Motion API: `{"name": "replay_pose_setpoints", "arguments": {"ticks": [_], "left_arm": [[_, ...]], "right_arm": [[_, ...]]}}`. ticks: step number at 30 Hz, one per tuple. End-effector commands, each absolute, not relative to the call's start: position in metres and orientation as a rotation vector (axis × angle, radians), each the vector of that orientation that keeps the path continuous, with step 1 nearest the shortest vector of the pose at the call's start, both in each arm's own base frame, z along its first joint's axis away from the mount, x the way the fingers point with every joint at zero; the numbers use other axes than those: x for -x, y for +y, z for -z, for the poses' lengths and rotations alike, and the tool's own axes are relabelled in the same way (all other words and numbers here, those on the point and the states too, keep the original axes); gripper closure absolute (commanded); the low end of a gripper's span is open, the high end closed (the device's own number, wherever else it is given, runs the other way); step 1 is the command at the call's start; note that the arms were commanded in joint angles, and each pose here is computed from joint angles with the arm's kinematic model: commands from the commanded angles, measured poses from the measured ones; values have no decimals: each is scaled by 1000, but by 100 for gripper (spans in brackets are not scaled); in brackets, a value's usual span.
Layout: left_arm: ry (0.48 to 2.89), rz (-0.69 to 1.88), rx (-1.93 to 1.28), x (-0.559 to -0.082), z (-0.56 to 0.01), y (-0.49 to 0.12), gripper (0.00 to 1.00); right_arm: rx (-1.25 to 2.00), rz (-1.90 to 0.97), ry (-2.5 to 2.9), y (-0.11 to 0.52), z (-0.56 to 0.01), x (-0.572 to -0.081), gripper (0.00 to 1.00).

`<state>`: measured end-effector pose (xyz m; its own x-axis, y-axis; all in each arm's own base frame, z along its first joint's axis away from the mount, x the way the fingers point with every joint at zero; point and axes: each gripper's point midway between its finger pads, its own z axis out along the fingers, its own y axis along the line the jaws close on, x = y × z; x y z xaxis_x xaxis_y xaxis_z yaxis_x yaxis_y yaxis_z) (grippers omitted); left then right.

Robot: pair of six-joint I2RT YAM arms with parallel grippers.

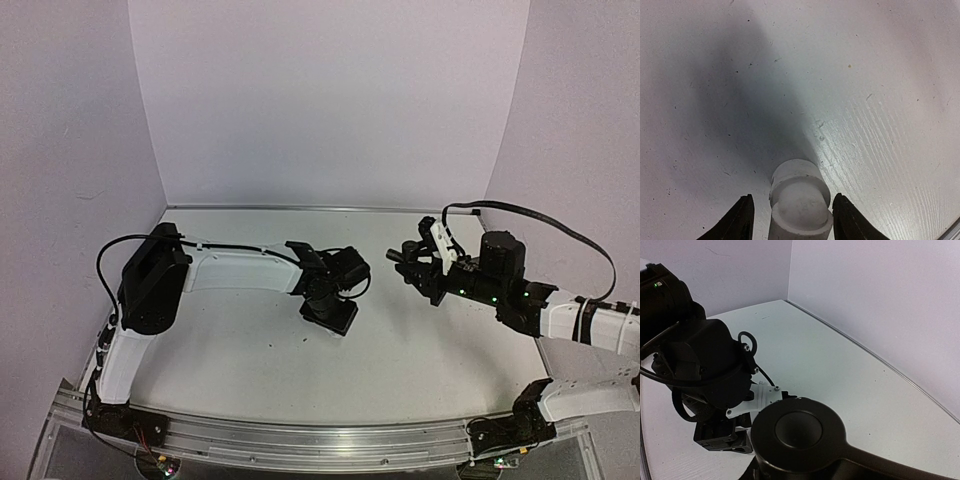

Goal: Install the water faucets

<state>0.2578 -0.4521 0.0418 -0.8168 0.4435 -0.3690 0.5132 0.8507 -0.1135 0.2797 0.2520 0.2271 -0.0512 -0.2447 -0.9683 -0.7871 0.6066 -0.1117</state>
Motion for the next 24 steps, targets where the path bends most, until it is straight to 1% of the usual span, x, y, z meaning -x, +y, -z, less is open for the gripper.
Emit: {"name": "replay_pose_setpoints", "arguments": {"ticks": [1, 6, 10, 16, 20, 24], "left_arm": [[2694, 335, -735, -258, -49, -460, 45], [2706, 348, -749, -255, -47, -462, 47], [2710, 355, -755, -254, -46, -461, 54], [2694, 347, -752, -255, -53, -458, 75], [2651, 355, -743, -260, -71, -458, 87], [2637, 412, -708, -264, -94, -452, 96]], "right_arm": [[846, -567, 1468, 255, -267, -280, 100], [845, -568, 1469, 255, -267, -280, 100], [839, -561, 1471, 254, -266, -281, 100], [831, -552, 1480, 254, -265, -284, 100], [814, -547, 1480, 253, -266, -287, 100], [775, -534, 1475, 249, -269, -289, 100]]}}
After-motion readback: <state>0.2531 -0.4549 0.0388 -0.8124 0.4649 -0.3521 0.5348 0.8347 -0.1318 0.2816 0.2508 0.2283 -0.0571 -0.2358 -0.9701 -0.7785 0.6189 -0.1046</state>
